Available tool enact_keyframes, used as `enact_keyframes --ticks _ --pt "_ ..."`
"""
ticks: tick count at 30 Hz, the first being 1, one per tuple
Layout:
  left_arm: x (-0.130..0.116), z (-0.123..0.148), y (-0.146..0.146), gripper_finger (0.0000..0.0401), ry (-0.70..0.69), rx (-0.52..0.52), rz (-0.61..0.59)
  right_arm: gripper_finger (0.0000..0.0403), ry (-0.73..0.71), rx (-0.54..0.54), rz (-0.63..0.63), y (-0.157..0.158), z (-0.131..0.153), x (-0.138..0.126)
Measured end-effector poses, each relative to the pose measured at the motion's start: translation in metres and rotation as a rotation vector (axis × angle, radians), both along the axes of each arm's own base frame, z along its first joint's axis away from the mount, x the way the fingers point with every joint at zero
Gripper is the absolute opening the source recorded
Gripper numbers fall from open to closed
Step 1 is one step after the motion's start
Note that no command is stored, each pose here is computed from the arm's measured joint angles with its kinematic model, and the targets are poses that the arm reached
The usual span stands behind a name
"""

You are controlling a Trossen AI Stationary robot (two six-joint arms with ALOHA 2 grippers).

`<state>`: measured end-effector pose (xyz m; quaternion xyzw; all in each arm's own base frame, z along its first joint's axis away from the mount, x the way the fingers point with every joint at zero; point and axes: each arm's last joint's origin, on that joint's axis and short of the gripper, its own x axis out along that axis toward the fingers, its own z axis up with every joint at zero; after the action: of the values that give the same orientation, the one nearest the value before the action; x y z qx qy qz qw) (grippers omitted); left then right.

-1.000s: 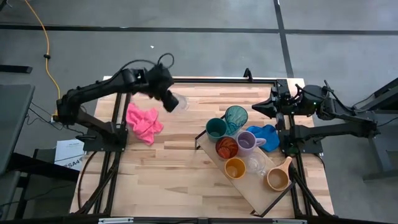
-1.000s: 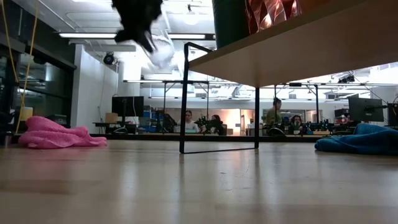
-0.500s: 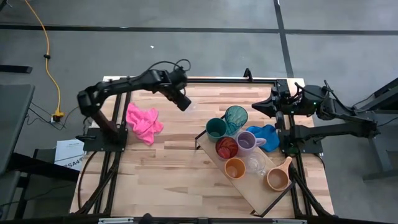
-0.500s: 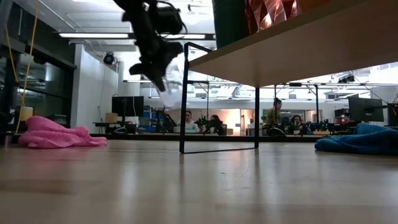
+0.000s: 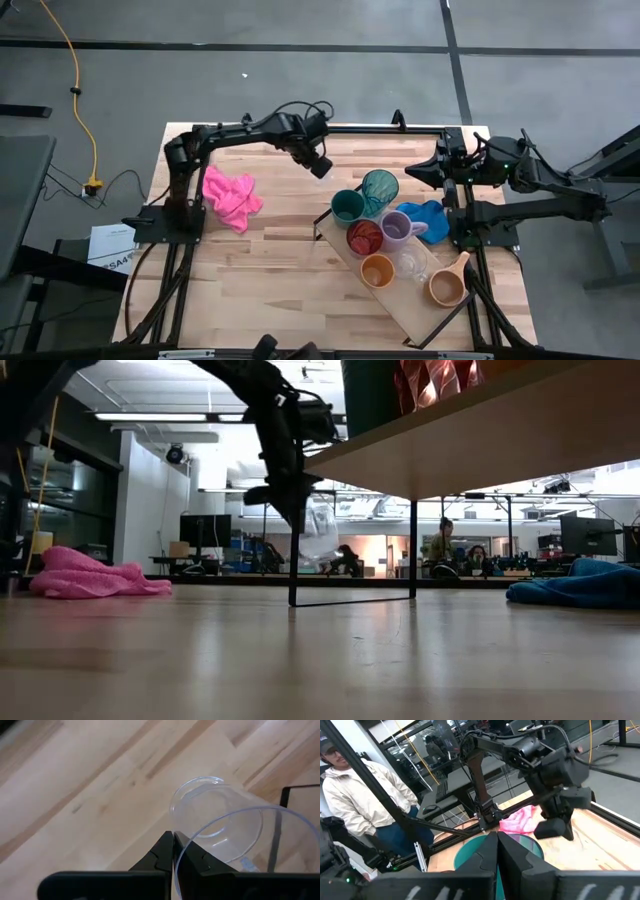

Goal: Stack small to large cups/mugs on shelf
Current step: Put the transparent mug on the shelf

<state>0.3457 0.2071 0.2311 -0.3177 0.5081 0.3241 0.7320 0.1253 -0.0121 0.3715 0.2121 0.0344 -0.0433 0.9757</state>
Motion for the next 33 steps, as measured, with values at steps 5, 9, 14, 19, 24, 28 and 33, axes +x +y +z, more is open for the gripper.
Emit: enact_keyframes --ticks 5,9,14,19,24,28,33 --pt "0.011 -0.014 -0.002 0.0 0.04 -0.026 -0.007 0.0 -0.001 0.0 0.0 0.0 0.0 0.0" --pt "0.017 -0.028 -0.005 0.0 0.074 -0.038 0.004 0.0 -0.001 0.016 -0.001 0.0 0.0 0.0" --pt "0.026 -0.029 -0.01 0.0 0.061 0.037 0.001 0.0 -0.002 0.015 -0.001 0.0 0.0 0.0" --pt "0.026 -0.029 -0.01 0.0 0.058 0.037 0.0 0.0 -0.002 0.015 -0.001 0.0 0.0 0.0" --pt "0.025 -0.036 -0.01 0.0 0.097 0.014 0.0 0.0 -0.003 0.015 -0.001 0.0 0.0 0.0" --pt "0.027 -0.04 -0.01 0.0 0.091 0.009 -0.002 0.0 -0.003 0.015 -0.001 0.0 0.0 0.0" --pt "0.029 -0.039 -0.008 0.0007 0.071 0.025 0.0 0.0 -0.003 0.015 -0.001 0.0 0.0 0.0"
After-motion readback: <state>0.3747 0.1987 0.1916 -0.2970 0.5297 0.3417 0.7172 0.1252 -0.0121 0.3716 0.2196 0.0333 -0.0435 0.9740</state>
